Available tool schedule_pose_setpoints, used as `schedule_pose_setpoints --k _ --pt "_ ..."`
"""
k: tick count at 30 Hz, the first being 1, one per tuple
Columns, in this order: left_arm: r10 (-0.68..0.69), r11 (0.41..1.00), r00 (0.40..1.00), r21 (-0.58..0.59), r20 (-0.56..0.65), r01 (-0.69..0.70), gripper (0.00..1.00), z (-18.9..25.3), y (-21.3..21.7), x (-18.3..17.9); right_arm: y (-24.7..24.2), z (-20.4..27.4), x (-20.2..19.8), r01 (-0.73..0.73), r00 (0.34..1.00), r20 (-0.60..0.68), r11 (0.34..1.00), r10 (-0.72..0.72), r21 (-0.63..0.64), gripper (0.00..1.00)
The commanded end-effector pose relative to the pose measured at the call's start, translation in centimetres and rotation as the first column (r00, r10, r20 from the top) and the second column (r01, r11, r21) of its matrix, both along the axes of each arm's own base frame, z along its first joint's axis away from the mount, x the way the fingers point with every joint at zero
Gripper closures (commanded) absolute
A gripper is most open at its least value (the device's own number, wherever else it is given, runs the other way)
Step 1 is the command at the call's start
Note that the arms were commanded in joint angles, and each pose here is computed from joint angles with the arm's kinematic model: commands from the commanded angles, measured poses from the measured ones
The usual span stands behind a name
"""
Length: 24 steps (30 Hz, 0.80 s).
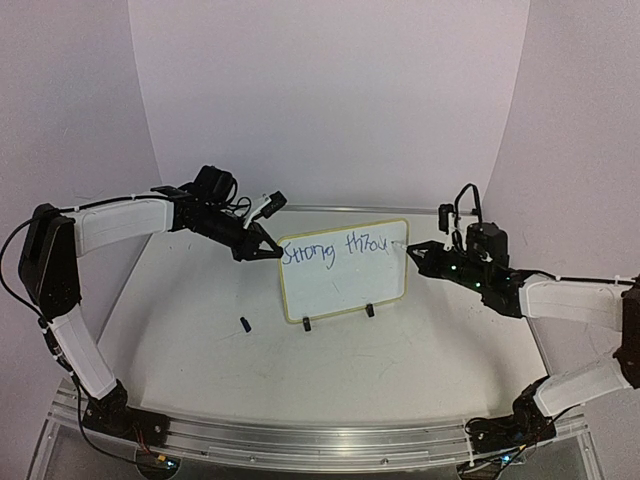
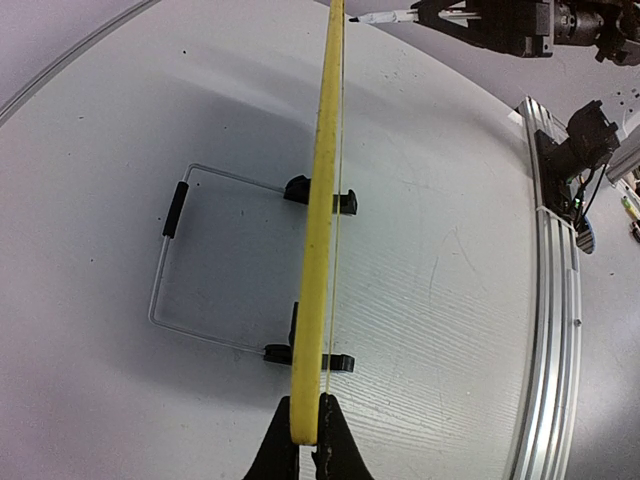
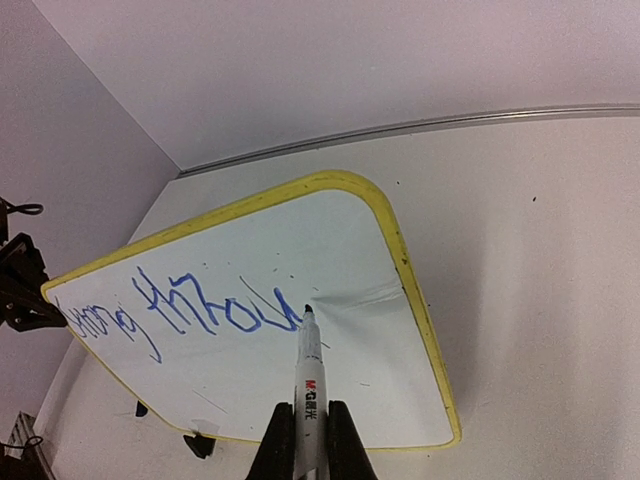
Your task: Write a sentence on the whiteboard
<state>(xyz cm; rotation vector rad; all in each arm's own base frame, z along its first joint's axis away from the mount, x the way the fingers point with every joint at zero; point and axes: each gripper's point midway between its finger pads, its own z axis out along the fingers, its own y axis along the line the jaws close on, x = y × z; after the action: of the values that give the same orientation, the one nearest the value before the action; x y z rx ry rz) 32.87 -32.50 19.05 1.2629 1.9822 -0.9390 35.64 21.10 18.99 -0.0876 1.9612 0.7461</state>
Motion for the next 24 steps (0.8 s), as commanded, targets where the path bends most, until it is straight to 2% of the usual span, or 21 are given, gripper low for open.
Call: schedule_pose_setpoints --k 1,11,24 --pt "0.011 0.995 1.0 0.102 -0.001 -0.011 1.0 -2.0 0.8 -0.3 -0.2 2.3 1.4 0.031 0.998 0.061 0.999 -0.032 0.025 1.0" --pt "0.011 0.995 1.0 0.102 -0.001 -0.011 1.0 -2.0 0.9 -0.3 0.3 2.8 1.4 -0.001 0.996 0.085 1.0 -0.001 0.022 1.0" --pt "0.009 0.995 1.0 0.104 -0.004 -0.009 1.0 -2.2 0.8 -0.3 0.7 0.8 1.5 -0.022 0.999 0.037 1.0 0.021 0.007 1.0"
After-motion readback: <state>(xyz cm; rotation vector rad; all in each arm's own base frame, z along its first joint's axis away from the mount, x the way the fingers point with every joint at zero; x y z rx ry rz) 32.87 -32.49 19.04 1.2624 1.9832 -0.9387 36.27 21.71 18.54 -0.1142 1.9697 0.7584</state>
